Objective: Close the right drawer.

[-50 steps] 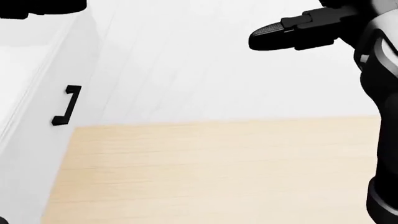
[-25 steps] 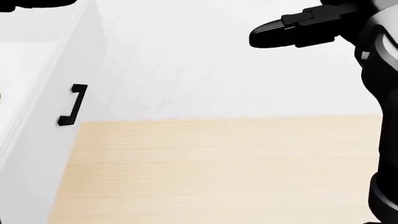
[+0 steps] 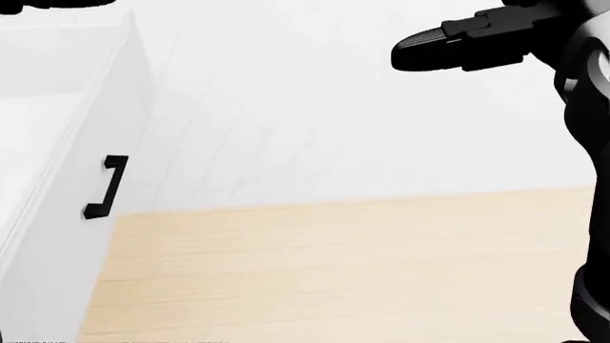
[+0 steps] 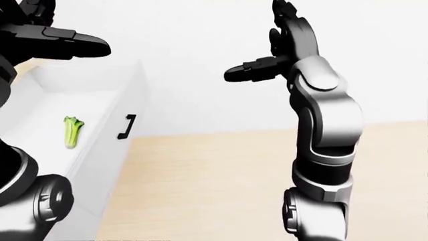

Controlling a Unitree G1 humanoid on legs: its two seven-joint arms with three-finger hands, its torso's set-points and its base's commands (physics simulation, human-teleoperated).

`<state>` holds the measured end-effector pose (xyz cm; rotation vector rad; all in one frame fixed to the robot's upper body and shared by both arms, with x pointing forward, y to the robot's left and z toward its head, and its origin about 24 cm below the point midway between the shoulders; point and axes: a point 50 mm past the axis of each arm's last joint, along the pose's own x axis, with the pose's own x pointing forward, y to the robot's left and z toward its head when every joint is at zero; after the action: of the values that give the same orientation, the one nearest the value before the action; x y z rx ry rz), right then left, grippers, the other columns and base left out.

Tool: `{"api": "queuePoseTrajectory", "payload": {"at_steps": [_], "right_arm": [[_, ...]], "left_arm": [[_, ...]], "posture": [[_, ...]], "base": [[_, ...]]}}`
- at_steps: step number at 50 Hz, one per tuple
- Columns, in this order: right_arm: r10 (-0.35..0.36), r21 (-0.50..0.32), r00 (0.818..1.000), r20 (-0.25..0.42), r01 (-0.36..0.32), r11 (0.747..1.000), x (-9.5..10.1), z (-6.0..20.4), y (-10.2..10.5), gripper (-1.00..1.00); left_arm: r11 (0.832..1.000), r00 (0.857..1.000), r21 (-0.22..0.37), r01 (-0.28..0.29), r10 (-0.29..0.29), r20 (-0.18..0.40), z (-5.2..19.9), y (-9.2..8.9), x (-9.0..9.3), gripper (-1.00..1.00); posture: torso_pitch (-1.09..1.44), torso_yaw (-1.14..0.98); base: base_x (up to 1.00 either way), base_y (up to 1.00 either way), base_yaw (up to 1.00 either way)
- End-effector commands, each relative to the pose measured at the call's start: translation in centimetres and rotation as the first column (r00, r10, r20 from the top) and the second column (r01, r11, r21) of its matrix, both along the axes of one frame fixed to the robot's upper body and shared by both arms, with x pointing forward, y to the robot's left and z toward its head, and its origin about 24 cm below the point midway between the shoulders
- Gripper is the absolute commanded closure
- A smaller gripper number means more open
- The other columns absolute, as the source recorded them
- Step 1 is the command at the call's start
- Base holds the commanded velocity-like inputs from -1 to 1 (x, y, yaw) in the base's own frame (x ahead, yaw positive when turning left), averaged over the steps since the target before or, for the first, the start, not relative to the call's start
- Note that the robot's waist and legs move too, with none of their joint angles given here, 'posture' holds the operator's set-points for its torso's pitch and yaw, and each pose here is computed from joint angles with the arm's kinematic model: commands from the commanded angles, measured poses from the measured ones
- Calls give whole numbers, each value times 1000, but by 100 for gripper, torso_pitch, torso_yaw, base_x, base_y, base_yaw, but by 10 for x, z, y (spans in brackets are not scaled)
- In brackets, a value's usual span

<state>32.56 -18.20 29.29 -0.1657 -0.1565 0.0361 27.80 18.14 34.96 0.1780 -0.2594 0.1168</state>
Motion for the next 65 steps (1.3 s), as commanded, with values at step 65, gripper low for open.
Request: {"api": "queuePoseTrajectory", "payload": {"at_steps": [65], "right_arm": [[32, -16, 994, 100, -31, 999, -9, 22, 7, -100]], "left_arm": [[1000, 995, 1, -24, 24, 95, 27, 5, -15, -100]], "posture": [[0, 0]], "base": [[0, 14, 0]]}}
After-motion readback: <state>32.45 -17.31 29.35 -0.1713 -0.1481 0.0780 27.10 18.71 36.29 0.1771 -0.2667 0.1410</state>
